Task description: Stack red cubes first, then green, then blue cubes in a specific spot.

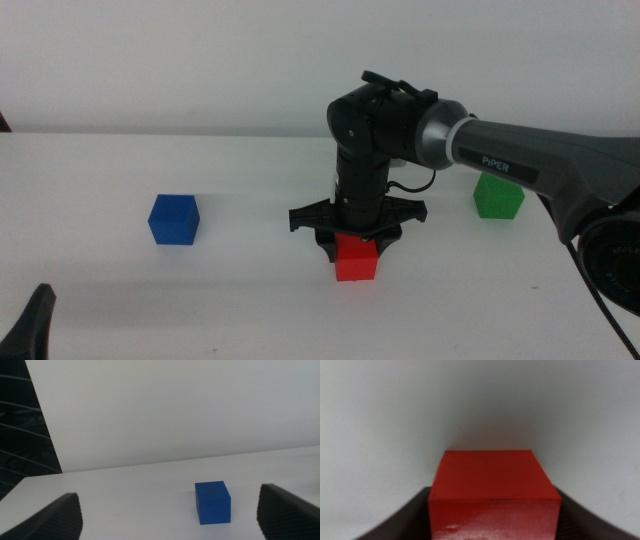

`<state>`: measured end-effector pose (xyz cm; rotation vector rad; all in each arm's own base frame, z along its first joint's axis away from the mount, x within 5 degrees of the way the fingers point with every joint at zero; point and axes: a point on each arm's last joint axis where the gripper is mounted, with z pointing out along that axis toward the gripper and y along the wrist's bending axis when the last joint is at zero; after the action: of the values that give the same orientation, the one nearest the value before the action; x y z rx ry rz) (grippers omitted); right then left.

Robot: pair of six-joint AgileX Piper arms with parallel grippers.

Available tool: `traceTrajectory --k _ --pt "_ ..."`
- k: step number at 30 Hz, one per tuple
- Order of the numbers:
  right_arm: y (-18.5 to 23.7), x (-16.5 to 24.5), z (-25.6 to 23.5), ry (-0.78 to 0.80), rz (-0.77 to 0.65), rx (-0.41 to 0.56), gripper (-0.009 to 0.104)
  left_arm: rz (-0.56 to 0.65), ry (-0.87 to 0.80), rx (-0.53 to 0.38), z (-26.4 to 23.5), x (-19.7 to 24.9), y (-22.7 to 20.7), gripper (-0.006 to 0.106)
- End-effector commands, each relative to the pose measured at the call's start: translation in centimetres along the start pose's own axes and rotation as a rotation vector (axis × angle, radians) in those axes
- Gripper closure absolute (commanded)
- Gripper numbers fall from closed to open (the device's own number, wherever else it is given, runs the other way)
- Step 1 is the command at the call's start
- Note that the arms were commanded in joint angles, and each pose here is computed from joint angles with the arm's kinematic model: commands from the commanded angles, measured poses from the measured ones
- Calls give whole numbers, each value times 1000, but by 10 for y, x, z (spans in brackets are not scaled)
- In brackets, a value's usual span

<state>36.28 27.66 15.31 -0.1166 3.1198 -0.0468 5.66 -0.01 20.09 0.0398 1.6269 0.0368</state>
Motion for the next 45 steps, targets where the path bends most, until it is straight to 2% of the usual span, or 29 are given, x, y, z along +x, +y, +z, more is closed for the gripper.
traceTrajectory --k 1,4,6,10,13,15,17,19,22,33,45 --pt "-3 3 -14 2 -11 7 28 -7 -17 2 -1 10 -1 7" --pt "-5 5 -38 -41 -34 -23 11 -6 -17 2 -1 10 -1 7" --pt "-10 5 -62 -110 -50 -48 6 -6 -17 2 -1 10 -1 7" --pt "-44 -1 -107 -235 -80 -43 6 -6 -17 2 -1 10 -1 7" --pt "-102 -14 -125 -227 -42 19 6 -6 -17 2 -1 10 -1 7" --pt "-146 -26 -122 -192 -1 40 6 -6 -17 2 -1 10 -1 7" --pt "-177 -35 -113 -158 62 8 6 -6 -17 2 -1 10 -1 7" --pt "-199 -41 -103 -124 98 -28 7 -6 -17 2 -1 10 -1 7" --pt "-223 -49 -83 -79 105 -18 9 -6 -17 2 -1 10 -1 7" --pt "-230 -61 -31 22 88 21 12 -6 -17 2 -1 10 -1 7" --pt "-229 -71 1 17 80 31 12 -6 -17 2 -1 10 -1 7"
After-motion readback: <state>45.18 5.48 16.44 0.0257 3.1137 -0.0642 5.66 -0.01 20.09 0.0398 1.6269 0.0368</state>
